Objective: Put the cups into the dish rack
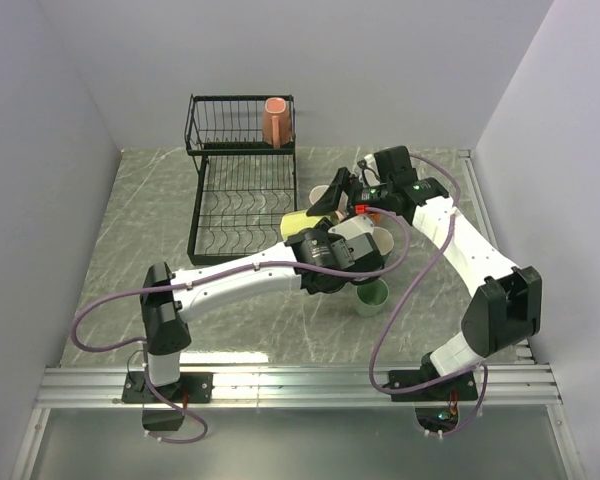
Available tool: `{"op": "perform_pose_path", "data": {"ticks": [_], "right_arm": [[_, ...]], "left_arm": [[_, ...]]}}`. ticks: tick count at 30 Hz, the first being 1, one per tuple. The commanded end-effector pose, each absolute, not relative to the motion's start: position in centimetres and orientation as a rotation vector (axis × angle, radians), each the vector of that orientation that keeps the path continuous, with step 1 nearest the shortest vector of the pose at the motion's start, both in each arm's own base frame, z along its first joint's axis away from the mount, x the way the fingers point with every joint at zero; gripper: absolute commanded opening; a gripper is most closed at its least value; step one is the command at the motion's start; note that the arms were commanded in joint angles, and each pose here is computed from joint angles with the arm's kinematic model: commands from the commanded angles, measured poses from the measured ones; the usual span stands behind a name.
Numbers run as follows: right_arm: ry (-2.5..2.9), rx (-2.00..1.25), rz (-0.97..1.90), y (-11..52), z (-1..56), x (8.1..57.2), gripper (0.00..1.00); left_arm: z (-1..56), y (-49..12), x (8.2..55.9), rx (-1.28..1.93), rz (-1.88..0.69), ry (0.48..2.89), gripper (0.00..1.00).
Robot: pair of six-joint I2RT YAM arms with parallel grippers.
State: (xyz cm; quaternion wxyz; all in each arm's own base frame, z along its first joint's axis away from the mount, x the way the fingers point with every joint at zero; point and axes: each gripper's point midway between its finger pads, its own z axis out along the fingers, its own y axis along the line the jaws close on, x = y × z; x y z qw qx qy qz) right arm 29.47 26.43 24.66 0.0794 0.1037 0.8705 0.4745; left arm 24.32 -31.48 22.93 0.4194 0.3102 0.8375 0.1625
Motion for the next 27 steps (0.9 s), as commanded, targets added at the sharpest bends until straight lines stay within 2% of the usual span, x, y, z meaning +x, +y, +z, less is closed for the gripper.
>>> {"op": "perform_pose_path", "data": {"ticks": [1, 13, 16, 18, 20, 23, 27], "right_arm": [[2.511, 0.150, 1.602, 27.2, 29.1, 27.0, 0.00], [2.597, 0.188, 1.662, 26.1, 27.8, 22.7, 0.00], [2.619, 0.206, 1.675, 25.8, 26.9, 21.6, 0.00], [2.626, 0.210, 1.682, 25.8, 26.6, 21.0, 0.00], [2.620, 0.203, 1.694, 25.8, 26.7, 20.9, 0.00], [2.614, 0.197, 1.686, 25.9, 27.3, 21.1, 0.00], [2.607, 0.189, 1.699, 26.0, 27.7, 21.1, 0.00]], "left_arm": [[24.5, -31.6, 25.1, 0.711, 0.450, 2.050, 0.45], [22.7, -31.6, 25.5, 0.689, 0.532, 2.058, 0.25], [22.8, -31.7, 25.6, 0.681, 0.527, 2.053, 0.29], [22.8, -31.8, 25.6, 0.674, 0.527, 2.054, 0.44], [22.8, -31.8, 25.5, 0.671, 0.525, 2.057, 0.52], [22.8, -31.5, 25.3, 0.667, 0.545, 2.058, 0.54], [22.6, -30.9, 25.1, 0.674, 0.567, 2.060, 0.49]]}}
